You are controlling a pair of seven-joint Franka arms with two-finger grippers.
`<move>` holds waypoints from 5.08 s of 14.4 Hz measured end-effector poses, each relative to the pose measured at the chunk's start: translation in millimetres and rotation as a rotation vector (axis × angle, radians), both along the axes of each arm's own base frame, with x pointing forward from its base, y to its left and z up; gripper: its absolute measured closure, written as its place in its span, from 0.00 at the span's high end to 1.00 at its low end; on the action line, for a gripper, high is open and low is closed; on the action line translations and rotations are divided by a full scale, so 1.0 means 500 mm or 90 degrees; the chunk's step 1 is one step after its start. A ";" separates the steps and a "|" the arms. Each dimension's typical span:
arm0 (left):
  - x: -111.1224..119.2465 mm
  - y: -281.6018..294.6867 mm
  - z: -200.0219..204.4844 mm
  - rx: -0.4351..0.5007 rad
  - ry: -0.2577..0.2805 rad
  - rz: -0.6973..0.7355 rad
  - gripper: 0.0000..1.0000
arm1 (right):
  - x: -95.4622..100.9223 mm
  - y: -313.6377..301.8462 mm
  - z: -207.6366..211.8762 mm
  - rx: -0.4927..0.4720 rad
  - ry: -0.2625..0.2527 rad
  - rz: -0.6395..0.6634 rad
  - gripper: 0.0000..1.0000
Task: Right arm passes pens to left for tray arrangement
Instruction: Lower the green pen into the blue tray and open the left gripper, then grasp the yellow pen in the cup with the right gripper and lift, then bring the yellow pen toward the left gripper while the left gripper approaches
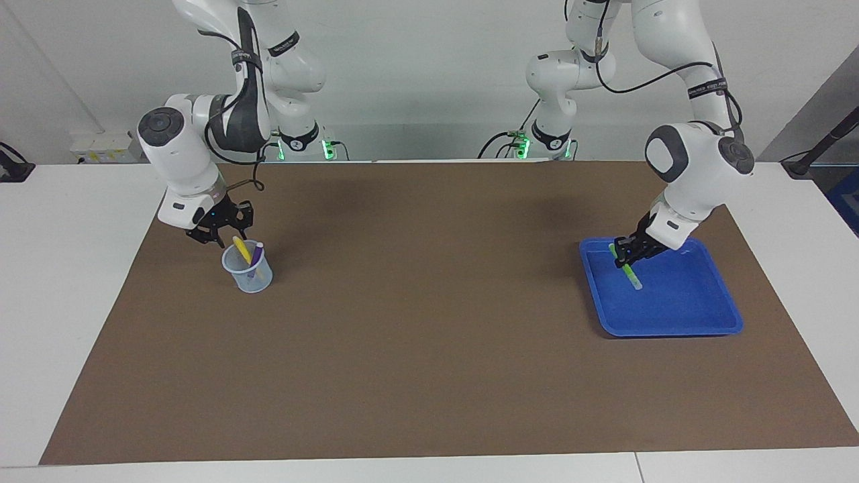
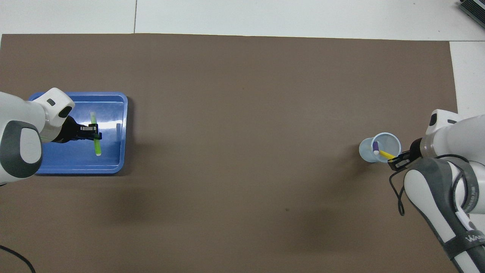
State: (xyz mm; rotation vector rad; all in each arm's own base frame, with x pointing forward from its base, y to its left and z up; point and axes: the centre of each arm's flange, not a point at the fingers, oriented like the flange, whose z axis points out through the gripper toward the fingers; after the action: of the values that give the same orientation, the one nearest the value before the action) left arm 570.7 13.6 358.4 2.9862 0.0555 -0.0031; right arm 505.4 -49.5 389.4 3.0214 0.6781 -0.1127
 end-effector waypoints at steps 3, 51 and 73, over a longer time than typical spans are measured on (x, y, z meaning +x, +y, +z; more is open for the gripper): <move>0.009 0.011 -0.041 0.002 0.002 0.006 0.17 | -0.001 0.001 -0.001 -0.001 0.000 -0.019 0.50; 0.070 -0.104 0.313 -0.111 0.080 0.256 0.80 | 0.097 0.158 0.279 0.017 0.021 0.041 0.18; -0.018 -0.240 0.447 -0.357 0.203 0.609 0.81 | 0.094 0.546 0.352 0.407 0.050 -0.596 0.18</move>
State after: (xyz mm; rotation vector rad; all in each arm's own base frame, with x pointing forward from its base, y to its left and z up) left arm 561.9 -106.6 581.8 2.1129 1.2521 -0.3172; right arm 552.3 223.3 565.4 3.6373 -0.9283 -0.0386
